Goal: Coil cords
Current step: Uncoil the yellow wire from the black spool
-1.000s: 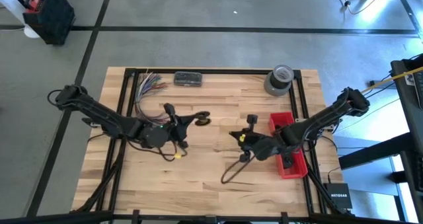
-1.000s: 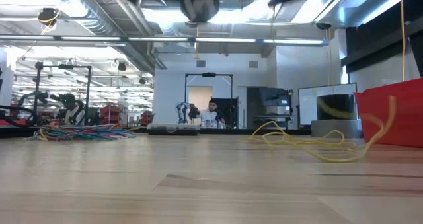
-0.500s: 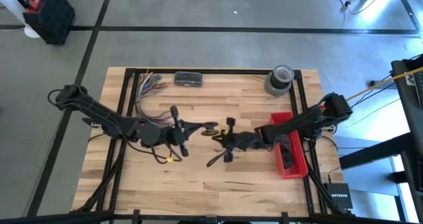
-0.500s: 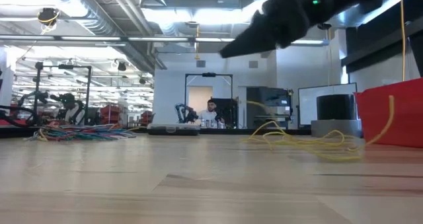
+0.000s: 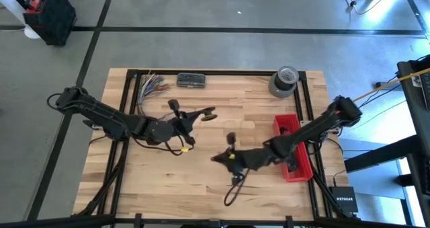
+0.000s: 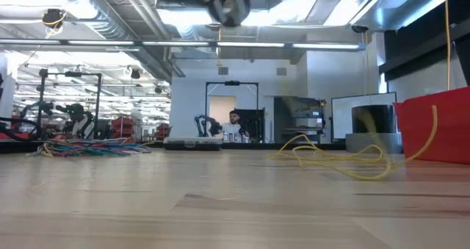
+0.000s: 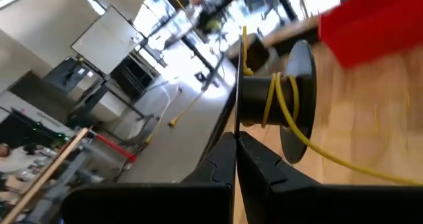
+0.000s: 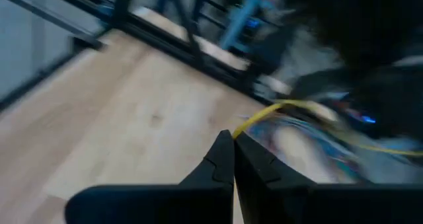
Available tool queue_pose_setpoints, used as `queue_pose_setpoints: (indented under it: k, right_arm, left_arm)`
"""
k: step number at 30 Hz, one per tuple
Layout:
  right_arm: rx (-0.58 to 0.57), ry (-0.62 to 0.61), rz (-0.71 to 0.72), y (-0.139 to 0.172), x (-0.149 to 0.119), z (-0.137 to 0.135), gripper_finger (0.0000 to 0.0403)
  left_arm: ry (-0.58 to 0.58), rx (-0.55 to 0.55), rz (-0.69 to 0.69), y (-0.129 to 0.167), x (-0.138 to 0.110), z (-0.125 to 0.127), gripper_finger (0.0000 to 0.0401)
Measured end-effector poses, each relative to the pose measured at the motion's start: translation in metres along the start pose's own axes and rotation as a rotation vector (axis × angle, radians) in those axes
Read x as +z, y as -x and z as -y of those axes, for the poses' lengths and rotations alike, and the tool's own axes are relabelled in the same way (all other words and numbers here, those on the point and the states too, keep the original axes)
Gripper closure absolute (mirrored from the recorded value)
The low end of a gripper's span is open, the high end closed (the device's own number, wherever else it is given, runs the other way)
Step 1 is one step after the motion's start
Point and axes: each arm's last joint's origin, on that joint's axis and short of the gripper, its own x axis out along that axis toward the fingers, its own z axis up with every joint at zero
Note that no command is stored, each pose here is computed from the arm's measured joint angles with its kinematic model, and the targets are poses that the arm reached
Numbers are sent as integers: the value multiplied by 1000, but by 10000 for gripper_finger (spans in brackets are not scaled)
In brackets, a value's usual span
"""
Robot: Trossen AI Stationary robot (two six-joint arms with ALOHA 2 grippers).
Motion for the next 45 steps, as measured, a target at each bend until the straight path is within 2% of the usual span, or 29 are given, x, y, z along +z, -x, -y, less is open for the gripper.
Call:
queue_pose_setpoints:
  k: [6, 11, 14, 18, 23, 26, 30, 37, 42, 45]
  right_arm:
    - [-173, 35, -75, 60, 26, 9, 400]
    - [-301, -24, -159, 107, 22, 12, 400]
    - [-323, -84, -208, 121, 6, 10, 400]
    - [-333, -138, -320, 122, -29, 1, 400]
    - [-400, -170, -433, 111, -83, -4, 400]
    - [-406, -256, -429, 99, -105, -2, 400]
    - [-275, -297, -338, 76, -113, -3, 400]
    - [-7, -261, -9, 39, -83, -6, 400]
    - [126, -200, 109, 29, -45, -8, 400]
    - [150, -134, 153, 33, -22, -8, 400]
  left_arm:
    - [-186, -30, -95, 7, -14, 8, 401]
    - [-295, 25, -125, 18, -16, 13, 401]
    - [-331, 57, -118, 25, -14, 16, 401]
    - [-348, 68, -83, 34, -8, 20, 401]
    - [-280, 62, 11, 46, 8, 22, 401]
    - [-217, 49, 78, 50, 18, 21, 401]
    - [-102, 27, 162, 47, 28, 14, 401]
    - [120, 71, 165, 31, 29, 2, 401]
    - [125, 143, 83, 17, 21, -3, 401]
    - [67, 182, 7, 10, 12, -3, 401]
